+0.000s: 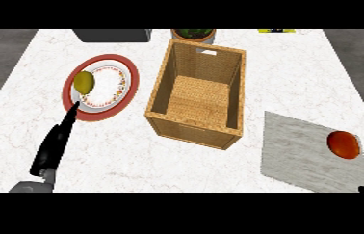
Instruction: Pick the tomato from the placemat and place it in the basket
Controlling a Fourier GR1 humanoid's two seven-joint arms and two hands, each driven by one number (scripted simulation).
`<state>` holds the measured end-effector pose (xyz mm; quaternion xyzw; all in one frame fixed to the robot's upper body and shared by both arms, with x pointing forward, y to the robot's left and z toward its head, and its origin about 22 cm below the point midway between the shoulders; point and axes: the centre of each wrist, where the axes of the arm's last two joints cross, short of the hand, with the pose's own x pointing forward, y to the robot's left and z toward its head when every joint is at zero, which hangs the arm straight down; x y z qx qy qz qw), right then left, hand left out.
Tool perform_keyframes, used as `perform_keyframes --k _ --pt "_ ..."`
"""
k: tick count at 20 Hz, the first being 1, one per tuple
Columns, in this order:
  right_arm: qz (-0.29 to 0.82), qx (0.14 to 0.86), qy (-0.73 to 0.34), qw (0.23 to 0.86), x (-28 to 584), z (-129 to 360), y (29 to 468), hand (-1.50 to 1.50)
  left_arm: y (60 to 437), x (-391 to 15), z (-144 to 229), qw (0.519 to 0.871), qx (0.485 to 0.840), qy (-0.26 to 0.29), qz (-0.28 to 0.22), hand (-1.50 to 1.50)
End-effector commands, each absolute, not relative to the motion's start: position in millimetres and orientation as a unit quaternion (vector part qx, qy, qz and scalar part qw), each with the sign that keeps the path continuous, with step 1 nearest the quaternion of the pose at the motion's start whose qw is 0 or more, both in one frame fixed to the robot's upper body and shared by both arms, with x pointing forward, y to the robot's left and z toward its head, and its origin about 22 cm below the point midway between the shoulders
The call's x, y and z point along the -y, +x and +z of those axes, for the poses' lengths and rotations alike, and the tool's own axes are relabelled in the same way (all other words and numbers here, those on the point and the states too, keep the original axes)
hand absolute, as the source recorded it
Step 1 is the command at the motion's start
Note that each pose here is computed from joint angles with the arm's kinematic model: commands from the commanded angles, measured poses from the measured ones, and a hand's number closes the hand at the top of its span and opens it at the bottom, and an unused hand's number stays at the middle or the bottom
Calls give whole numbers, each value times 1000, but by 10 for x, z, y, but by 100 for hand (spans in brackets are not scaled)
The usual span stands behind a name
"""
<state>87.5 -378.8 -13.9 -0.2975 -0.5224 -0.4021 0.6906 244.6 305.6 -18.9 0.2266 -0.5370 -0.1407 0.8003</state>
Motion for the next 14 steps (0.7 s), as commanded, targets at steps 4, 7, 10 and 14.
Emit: perform_keyframes --k 4,7,10,14 --pt "-394 521 -284 702 3597 -119 1077 -150 2426 -3197 -199 800 536 229 -140 0" --pt "-383 515 -279 714 3829 -231 1209 -150 2229 -3059 -139 800 533 234 -143 0" --pt "-395 513 -270 712 3520 -360 1287 -150 2559 -3228 -133 805 533 223 -139 0" --pt "-388 509 -266 721 3834 -415 1389 -150 2301 -3202 -298 798 538 232 -138 0"
